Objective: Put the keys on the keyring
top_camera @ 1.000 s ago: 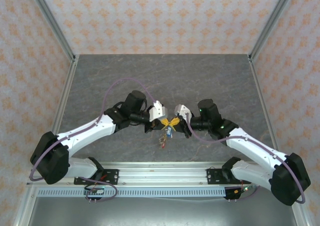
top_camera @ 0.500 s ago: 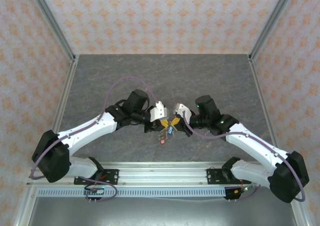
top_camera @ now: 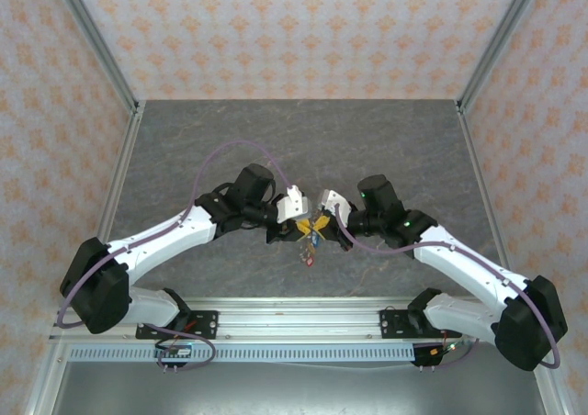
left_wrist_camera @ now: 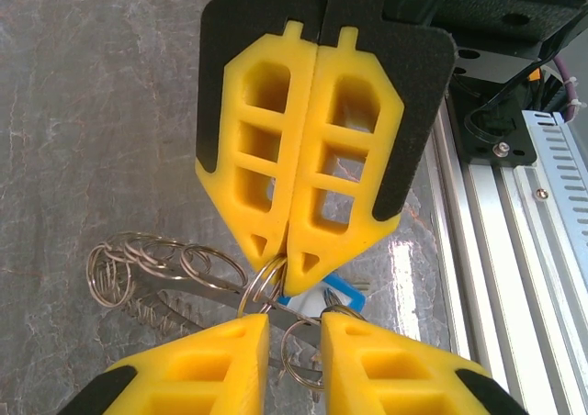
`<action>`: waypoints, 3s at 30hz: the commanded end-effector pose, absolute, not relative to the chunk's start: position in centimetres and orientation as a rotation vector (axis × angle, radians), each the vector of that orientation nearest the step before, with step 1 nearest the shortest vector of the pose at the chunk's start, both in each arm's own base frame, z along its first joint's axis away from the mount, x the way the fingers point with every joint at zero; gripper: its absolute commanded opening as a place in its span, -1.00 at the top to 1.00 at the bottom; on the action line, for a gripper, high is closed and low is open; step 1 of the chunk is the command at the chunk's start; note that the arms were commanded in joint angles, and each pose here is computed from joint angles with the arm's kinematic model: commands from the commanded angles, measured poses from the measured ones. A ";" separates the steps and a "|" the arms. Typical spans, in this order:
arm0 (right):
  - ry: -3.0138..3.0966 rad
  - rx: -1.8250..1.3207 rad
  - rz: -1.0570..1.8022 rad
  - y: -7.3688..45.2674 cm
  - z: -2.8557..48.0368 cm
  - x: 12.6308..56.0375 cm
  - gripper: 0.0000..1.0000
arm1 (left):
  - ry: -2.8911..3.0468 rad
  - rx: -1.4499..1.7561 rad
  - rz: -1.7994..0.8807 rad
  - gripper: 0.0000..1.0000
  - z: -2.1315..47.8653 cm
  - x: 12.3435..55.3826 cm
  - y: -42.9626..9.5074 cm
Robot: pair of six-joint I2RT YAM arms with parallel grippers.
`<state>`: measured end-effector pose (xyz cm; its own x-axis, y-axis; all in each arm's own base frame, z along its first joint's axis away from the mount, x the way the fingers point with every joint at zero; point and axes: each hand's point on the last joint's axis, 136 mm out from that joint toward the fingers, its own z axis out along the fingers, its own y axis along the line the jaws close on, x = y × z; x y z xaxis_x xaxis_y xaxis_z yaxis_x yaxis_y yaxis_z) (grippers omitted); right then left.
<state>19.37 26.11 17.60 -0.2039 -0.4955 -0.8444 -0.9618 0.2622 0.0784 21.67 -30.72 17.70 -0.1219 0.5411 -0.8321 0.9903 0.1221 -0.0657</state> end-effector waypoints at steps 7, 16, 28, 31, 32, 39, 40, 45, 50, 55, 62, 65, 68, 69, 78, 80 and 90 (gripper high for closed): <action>1.680 -1.370 0.836 26.9 19.0 19.1 1.00 | 1.675 1.453 -0.827 0.47 19.1 22.2 -30.8; 1.681 -1.326 0.784 26.5 18.9 19.7 1.00 | 1.689 1.418 -0.834 0.47 19.1 21.8 -29.2; 1.593 -1.374 0.809 26.9 19.2 19.0 1.00 | 1.675 1.453 -0.912 0.46 19.3 22.3 -30.5; 1.575 -1.386 0.811 27.0 19.2 18.9 1.00 | 1.695 1.499 -0.941 0.45 18.9 21.9 -30.7; 1.569 -1.392 0.816 27.0 19.3 18.8 1.00 | 1.698 1.502 -0.940 0.46 18.8 21.9 -30.7; 1.557 -1.387 0.821 27.1 19.3 18.8 1.00 | 1.703 1.531 -0.958 0.51 18.4 21.9 -30.9; 1.557 -1.383 0.819 27.1 19.4 18.9 1.00 | 1.708 1.541 -0.961 0.52 18.2 21.8 -30.9; 1.565 -1.365 0.823 27.2 19.5 19.1 1.00 | 1.705 1.551 -0.981 0.70 18.3 21.5 -31.0; 1.591 -1.353 0.815 27.0 19.0 19.2 0.92 | 1.694 1.531 -0.975 1.00 18.9 21.7 -31.0; 1.625 -1.296 0.813 26.6 18.4 19.5 0.79 | 1.662 1.491 -1.004 1.00 19.4 21.7 -31.3; 1.620 -1.205 0.851 26.4 18.7 19.9 0.67 | 1.632 1.471 -1.062 1.00 19.7 21.3 -31.7; 1.620 -1.193 0.851 26.2 18.7 20.0 0.71 | 1.629 1.465 -1.077 1.00 19.8 21.2 -31.7; 1.627 -1.184 0.835 26.0 18.5 20.2 0.77 | 1.629 1.453 -1.083 1.00 19.7 21.2 -31.7; 1.627 -1.185 0.839 26.0 18.5 20.2 0.78 | 1.627 1.454 -1.082 1.00 19.7 21.2 -31.7; 1.690 -1.247 0.805 25.9 18.3 20.4 1.00 | 1.686 1.471 -0.993 0.81 18.7 21.6 -31.1; 1.702 -1.276 0.808 26.0 18.3 20.2 1.00 | 1.698 1.490 -0.956 0.76 18.3 21.6 -30.9; 1.701 -1.361 0.826 26.4 19.2 19.8 1.00 | 1.695 1.546 -0.955 0.73 18.5 21.4 -31.7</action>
<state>19.39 26.12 17.47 -0.1702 -0.4769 -0.8623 -0.9698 0.2360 0.0609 21.95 -31.04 17.29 -0.1344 0.5319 -0.8361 0.9908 0.0855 -0.1049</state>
